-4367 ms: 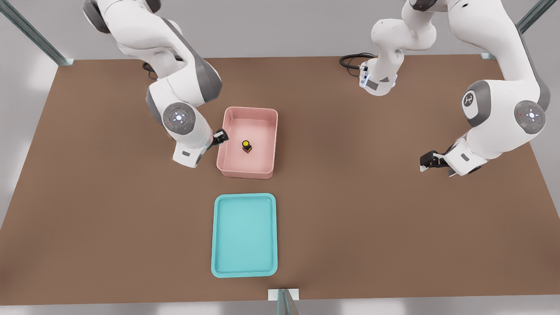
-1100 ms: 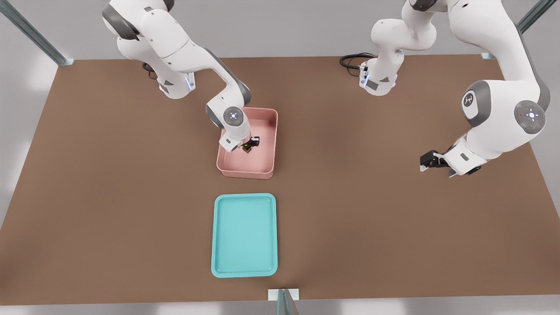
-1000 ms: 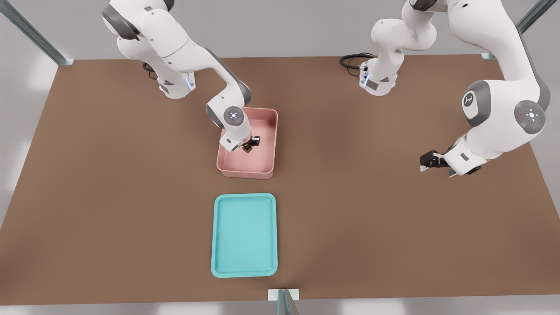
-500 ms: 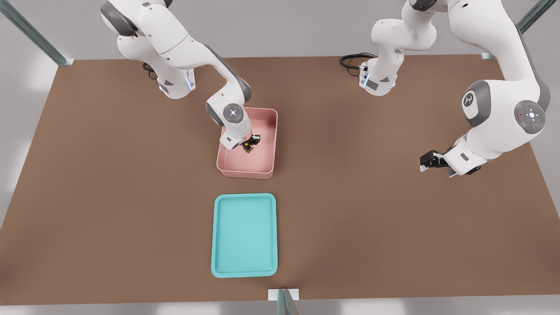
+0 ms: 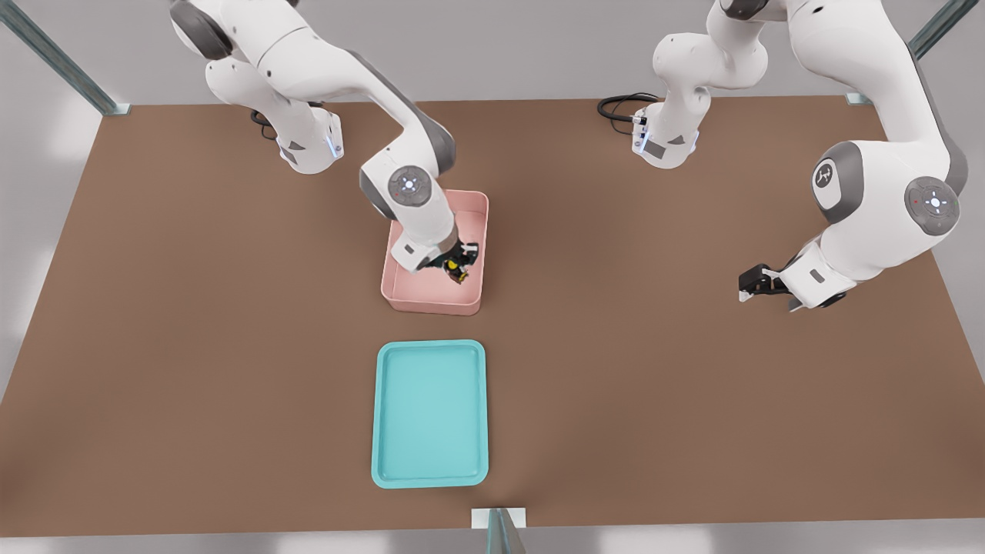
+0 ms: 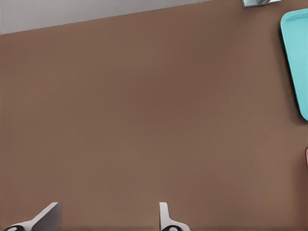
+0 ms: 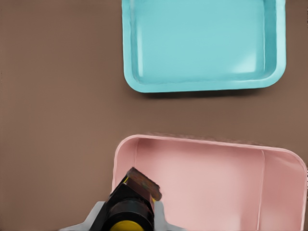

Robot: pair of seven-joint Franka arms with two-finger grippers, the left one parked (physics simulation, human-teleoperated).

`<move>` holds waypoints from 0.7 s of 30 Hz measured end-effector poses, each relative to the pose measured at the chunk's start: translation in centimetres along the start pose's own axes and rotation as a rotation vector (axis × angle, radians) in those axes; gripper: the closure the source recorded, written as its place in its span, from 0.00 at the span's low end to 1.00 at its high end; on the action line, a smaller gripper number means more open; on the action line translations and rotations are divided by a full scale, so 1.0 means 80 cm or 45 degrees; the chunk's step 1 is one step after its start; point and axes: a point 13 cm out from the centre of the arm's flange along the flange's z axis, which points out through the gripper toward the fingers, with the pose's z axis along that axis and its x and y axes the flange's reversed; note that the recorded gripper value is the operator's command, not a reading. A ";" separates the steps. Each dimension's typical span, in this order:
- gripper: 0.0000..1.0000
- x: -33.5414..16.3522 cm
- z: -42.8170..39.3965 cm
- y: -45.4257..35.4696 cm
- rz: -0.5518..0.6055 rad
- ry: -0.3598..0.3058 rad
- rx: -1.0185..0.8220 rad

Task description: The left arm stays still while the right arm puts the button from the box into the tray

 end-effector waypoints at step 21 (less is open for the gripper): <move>0.58 -0.230 0.074 -0.079 -0.091 0.037 0.102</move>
